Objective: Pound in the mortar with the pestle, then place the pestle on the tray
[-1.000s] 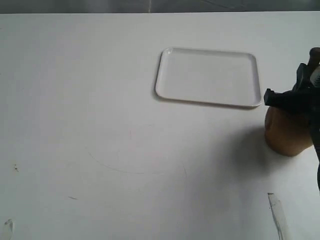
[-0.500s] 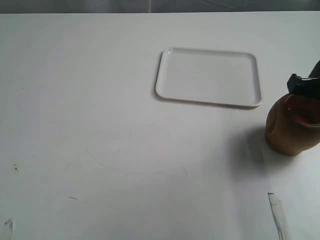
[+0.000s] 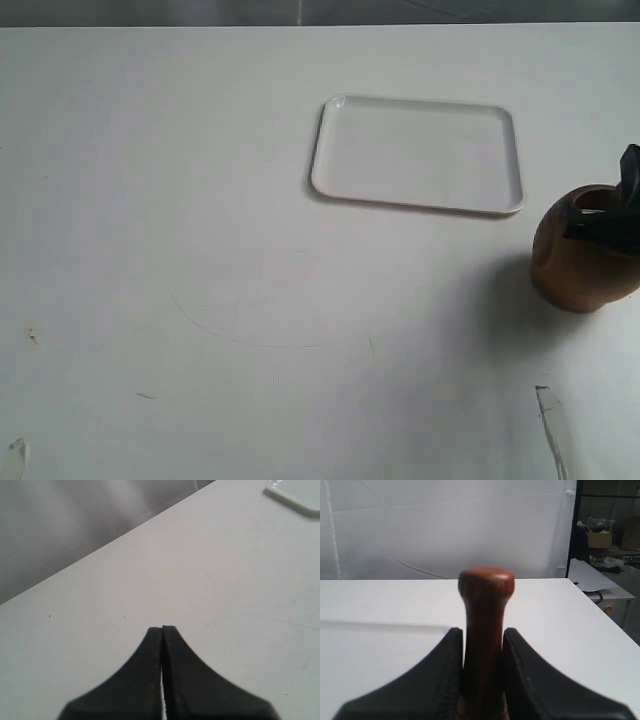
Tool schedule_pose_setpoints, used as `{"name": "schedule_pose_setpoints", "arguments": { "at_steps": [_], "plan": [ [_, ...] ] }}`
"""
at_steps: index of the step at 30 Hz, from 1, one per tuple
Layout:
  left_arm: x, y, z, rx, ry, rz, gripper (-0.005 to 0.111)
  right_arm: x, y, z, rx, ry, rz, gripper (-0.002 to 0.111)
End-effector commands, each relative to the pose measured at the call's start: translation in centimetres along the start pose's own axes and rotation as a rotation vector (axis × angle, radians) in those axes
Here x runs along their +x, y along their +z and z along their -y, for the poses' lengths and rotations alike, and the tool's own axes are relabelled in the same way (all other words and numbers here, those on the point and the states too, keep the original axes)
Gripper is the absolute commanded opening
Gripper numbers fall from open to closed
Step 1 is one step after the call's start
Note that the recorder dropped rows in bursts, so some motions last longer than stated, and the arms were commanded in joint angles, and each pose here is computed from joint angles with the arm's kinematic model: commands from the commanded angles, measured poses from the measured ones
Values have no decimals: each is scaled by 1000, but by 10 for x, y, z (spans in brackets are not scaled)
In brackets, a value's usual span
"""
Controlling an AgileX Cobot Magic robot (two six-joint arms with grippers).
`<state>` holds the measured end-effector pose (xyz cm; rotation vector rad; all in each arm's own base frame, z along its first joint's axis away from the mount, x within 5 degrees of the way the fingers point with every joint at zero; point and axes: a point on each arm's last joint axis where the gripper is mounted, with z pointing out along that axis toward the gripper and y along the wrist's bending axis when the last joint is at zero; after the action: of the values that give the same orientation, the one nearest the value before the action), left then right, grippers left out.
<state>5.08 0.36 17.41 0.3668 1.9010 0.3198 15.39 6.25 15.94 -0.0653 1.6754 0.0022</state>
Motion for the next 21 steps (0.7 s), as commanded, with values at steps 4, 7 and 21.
{"name": "schedule_pose_setpoints", "arguments": {
  "at_steps": [4, 7, 21],
  "plan": [
    [0, 0, 1, 8, -12, 7, 0, -25, -13, 0, -109, -14, 119, 0],
    [0, 0, 1, 8, -12, 7, 0, -41, -21, 6, -103, 25, 211, 0],
    [0, 0, 1, 8, -12, 7, 0, -33, -20, 13, -28, 37, 123, 0]
  ]
}}
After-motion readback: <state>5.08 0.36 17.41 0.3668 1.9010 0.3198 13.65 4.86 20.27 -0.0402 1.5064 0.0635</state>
